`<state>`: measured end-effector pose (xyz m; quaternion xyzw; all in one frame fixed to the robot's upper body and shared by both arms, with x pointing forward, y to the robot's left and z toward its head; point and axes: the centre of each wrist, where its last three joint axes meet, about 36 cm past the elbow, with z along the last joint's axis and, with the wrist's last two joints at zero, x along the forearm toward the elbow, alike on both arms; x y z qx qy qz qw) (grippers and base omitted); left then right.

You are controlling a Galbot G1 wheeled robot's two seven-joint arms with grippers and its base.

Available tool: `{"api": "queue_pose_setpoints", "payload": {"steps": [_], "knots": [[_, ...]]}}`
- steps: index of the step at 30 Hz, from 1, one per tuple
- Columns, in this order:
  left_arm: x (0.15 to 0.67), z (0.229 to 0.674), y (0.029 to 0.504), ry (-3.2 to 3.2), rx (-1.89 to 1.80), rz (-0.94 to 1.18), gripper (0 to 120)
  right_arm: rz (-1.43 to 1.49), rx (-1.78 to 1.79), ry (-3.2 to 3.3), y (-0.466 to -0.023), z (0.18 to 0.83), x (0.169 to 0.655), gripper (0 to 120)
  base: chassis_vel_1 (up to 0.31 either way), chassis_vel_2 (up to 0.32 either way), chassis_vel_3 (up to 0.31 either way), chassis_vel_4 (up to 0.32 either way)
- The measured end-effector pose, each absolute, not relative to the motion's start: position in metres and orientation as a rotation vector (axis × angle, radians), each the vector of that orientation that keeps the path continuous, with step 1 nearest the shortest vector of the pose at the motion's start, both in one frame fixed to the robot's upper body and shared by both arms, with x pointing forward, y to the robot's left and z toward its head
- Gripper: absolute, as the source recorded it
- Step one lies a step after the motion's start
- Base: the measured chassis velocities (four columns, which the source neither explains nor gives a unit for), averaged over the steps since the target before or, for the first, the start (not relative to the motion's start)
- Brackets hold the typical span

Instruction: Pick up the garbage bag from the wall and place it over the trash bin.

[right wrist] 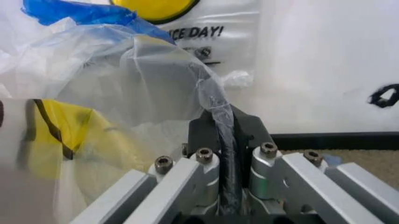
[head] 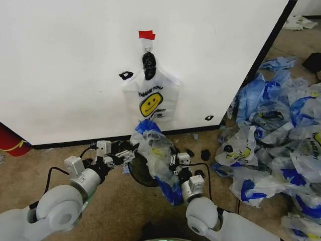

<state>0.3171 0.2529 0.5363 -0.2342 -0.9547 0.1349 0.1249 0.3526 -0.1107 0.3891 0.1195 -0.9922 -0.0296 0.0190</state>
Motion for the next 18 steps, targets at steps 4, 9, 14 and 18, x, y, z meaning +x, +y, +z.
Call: {"api": "queue_pose_setpoints", "payload": {"steps": [4, 9, 14, 18], "knots": [[0.304, 0.549, 0.243, -2.754, -0.731, 0.414, 100, -0.091, 0.352, -3.089, -0.114, 0.391, 0.356, 1, 0.000, 0.000, 0.000, 0.000], [0.289, 0.563, 0.231, -2.686, -0.795, 0.457, 99, -0.084, 0.345, -3.097, -0.113, 0.391, 0.362, 1, 0.000, 0.000, 0.000, 0.000], [0.289, 0.558, 0.230, -2.655, -0.793, 0.456, 98, -0.089, 0.363, -3.096, -0.108, 0.395, 0.362, 1, 0.000, 0.000, 0.000, 0.000], [0.291, 0.551, 0.232, -2.643, -0.778, 0.444, 98, -0.080, 0.395, -3.095, -0.104, 0.397, 0.361, 1, 0.000, 0.000, 0.000, 0.000]]}}
